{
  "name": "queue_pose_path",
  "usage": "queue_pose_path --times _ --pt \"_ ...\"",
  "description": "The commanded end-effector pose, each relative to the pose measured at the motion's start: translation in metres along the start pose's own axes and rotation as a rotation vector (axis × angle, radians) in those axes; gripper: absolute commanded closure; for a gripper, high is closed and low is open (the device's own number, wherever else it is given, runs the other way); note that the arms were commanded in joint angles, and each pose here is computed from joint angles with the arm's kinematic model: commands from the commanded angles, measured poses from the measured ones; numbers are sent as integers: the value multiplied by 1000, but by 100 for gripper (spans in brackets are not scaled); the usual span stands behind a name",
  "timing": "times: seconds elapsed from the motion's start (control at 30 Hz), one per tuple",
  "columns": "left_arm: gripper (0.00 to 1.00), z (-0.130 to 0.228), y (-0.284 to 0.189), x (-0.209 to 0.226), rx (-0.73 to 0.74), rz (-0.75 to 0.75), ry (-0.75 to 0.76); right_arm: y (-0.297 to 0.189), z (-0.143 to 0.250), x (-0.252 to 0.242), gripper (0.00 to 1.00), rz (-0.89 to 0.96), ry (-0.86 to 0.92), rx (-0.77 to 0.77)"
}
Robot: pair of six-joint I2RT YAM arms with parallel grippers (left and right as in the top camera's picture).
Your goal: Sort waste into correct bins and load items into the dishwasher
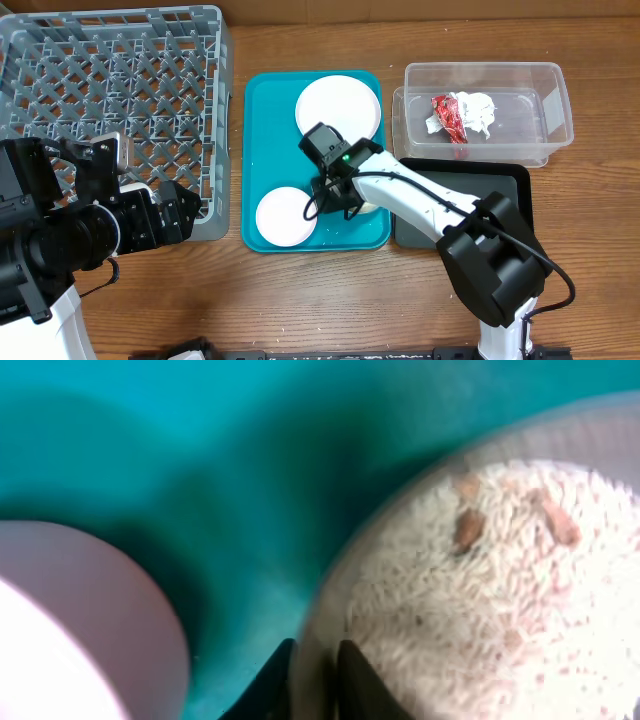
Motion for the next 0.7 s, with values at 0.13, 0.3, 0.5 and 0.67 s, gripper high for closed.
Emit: queue_pose_path --times 0.13,0.3,0.5,0.67 --pt "0 0 0 -4 2 21 26 0 6 -1 96 -6 10 33" --pt "0 0 0 -4 2 20 26 -67 -17 11 96 -66 6 -85" --pt "0 0 0 -4 2 21 26 -173 -29 15 96 -280 68 -272" --pt "0 0 0 -4 2 20 26 -206 -20 -30 96 -355 182 -279"
Point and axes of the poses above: each gripper's point midway between its finger pads, its own y axis out along the fingers, its own x axis along the line the jaws close on, z = x × y, the point moved 2 cm from there along -y, back along the fingers, and after that the axes turned 8 degrees about -y, right-handed, at the moved point
